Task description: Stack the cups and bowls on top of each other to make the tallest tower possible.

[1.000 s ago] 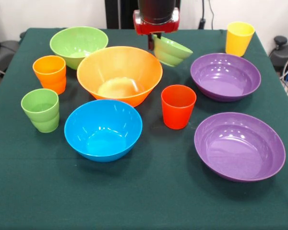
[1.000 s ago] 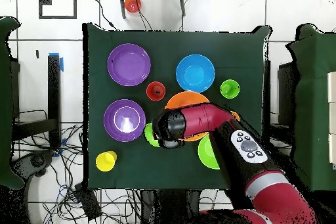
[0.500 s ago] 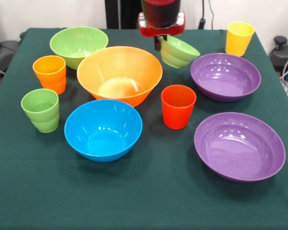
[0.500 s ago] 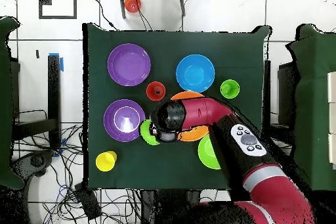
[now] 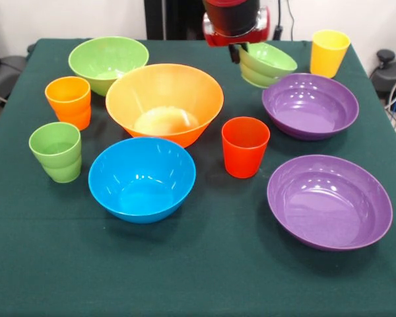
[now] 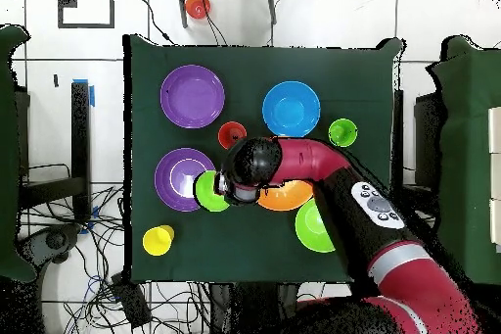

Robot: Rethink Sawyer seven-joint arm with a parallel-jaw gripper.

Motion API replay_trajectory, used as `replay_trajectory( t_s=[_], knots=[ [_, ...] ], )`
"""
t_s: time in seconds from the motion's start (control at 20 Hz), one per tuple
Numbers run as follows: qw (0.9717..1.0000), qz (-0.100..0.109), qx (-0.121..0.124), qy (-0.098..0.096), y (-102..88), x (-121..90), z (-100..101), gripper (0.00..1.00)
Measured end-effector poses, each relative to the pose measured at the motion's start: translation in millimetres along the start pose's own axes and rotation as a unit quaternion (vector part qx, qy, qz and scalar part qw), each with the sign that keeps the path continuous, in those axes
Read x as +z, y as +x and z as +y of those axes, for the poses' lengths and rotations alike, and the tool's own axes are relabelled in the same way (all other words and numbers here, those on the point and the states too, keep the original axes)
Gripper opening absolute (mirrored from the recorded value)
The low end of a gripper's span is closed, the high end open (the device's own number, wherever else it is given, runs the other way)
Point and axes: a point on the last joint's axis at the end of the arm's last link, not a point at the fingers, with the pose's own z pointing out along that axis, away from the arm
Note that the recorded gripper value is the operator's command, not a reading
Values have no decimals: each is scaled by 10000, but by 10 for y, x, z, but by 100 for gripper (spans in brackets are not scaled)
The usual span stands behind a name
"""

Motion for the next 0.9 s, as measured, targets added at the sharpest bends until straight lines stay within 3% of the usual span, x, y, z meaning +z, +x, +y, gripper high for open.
replay_trajectory(
  t_s=[0.2, 0.45, 0.75, 0.9],
  knots=[
    [9982, 26, 271, -530, -101, -120, -41, 0],
    [9900, 38, 686, -1235, -229, -272, -320, 0],
    [9820, 6, 934, -1642, -275, -317, -677, 0],
    [9790, 28, 990, -1782, -282, -293, -757, 0]
  ],
)
